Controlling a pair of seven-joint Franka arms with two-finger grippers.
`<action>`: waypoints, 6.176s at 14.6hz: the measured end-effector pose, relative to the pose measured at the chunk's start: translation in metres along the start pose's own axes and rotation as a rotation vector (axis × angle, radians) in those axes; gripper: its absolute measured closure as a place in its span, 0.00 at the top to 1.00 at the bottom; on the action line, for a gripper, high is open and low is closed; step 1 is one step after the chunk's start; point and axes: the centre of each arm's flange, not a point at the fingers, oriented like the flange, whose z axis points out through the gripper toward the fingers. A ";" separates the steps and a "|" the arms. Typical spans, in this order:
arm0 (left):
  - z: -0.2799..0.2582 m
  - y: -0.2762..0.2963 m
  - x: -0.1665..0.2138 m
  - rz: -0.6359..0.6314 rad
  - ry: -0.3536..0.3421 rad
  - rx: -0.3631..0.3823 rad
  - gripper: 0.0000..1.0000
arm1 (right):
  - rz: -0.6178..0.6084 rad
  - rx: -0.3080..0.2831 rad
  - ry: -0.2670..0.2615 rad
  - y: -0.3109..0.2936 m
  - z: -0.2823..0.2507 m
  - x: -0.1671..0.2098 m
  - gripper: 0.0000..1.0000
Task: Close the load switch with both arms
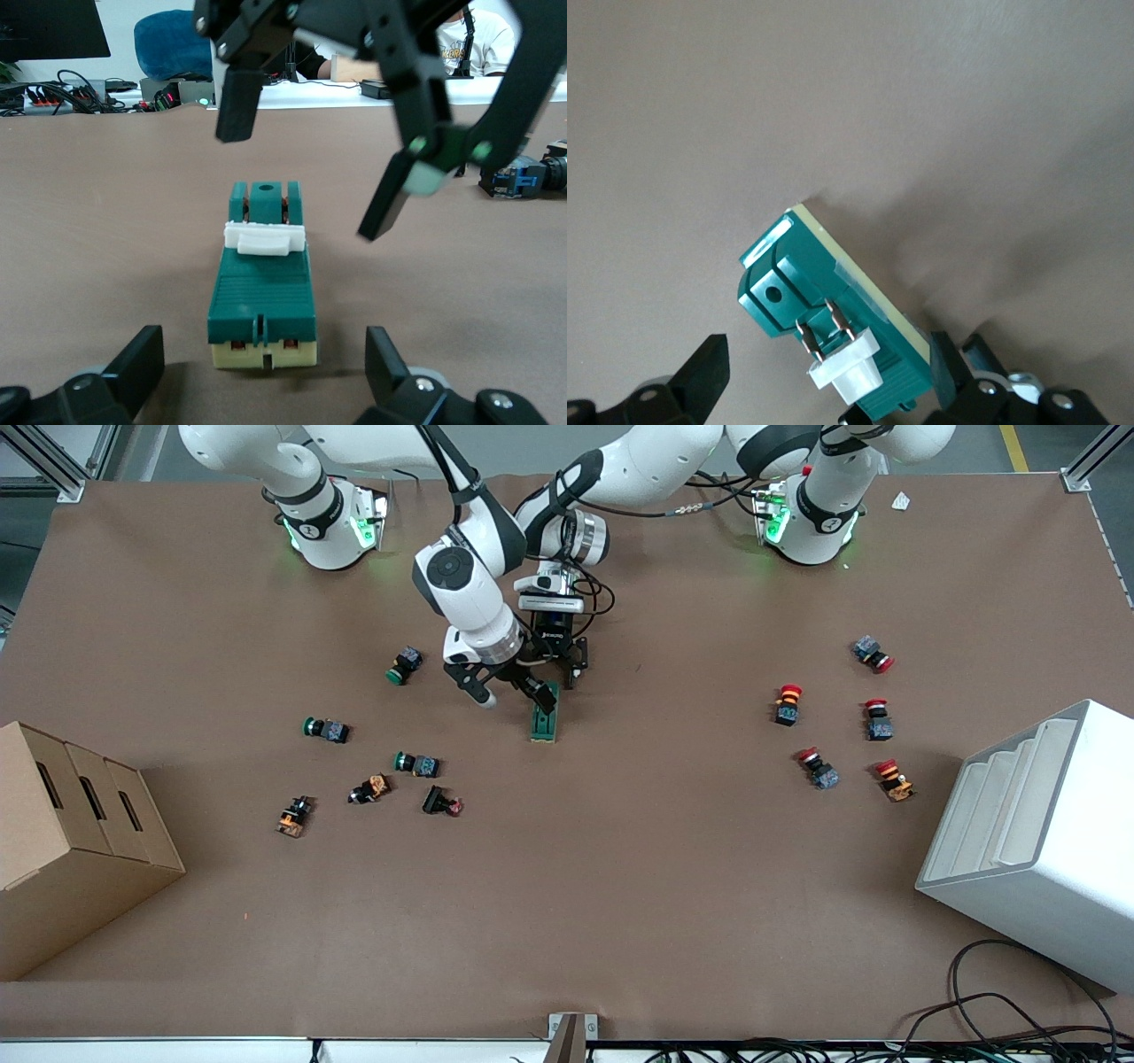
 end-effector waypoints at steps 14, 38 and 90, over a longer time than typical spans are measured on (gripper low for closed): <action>0.000 0.000 0.000 0.000 0.000 0.000 1.00 | 0.057 0.060 -0.008 -0.010 0.024 -0.018 1.00; 0.000 0.000 0.000 0.000 0.001 0.000 1.00 | 0.138 0.070 -0.031 -0.078 -0.003 0.034 1.00; 0.214 -0.212 0.521 -0.183 -0.892 0.471 1.00 | -0.648 -0.390 -0.177 0.026 -0.445 0.458 1.00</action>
